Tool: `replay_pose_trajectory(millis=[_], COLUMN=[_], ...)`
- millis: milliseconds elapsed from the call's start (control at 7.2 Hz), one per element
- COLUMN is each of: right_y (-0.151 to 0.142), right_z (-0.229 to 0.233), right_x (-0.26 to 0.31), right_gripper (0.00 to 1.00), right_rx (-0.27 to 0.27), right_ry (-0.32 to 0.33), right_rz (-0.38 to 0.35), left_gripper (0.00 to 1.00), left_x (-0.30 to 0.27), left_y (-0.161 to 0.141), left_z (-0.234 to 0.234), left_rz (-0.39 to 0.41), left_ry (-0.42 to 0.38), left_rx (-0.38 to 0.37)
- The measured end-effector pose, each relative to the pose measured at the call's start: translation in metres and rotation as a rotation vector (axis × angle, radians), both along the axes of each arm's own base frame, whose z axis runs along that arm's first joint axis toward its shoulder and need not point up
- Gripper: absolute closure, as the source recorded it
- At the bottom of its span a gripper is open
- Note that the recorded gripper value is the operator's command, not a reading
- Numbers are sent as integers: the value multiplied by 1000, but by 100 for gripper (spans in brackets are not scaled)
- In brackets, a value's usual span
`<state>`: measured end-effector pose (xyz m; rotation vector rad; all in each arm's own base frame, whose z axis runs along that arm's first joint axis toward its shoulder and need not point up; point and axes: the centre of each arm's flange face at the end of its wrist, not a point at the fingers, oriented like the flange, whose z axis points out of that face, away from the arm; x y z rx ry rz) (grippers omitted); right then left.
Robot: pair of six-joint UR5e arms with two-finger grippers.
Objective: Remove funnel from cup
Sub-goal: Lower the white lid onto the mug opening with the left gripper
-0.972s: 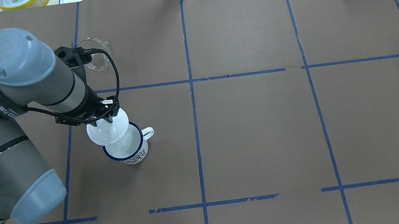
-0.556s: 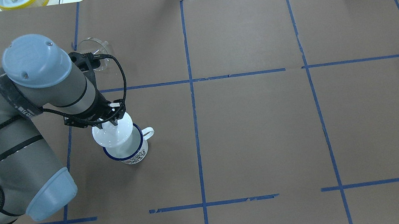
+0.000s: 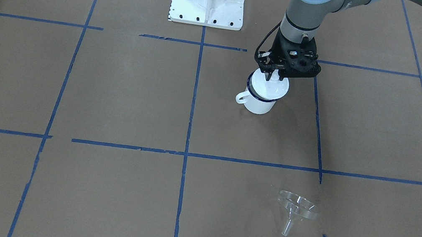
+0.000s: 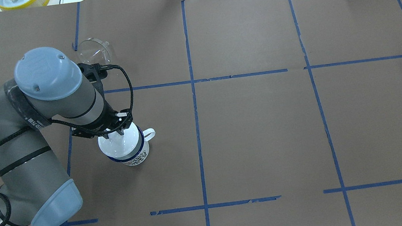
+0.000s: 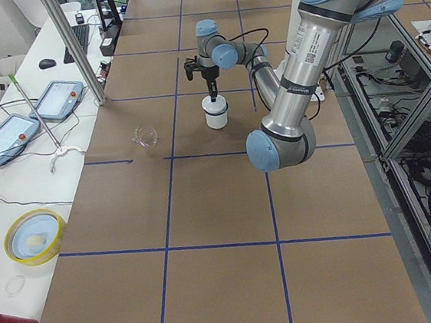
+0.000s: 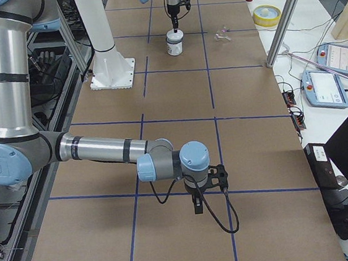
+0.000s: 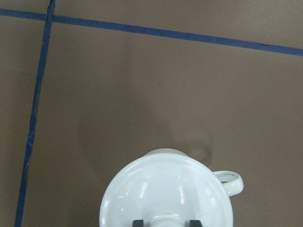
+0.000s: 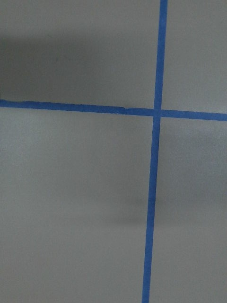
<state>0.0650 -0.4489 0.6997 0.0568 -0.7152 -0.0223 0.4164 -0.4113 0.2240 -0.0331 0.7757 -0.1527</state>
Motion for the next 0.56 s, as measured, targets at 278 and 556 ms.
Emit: replay_pose_trajectory(millis=[278,556], right_y=[0,0], right_z=[0,0], right_x=[0,0], right_gripper=[0,0], right_rx=[0,0], right_ry=[0,0], right_rz=[0,0], left_gripper=[100,100], left_x=[4,7], left_y=[4,7], left_z=[1,1], left_rz=[7,14], left_ry=[0,-1], left_rx=[0,-1])
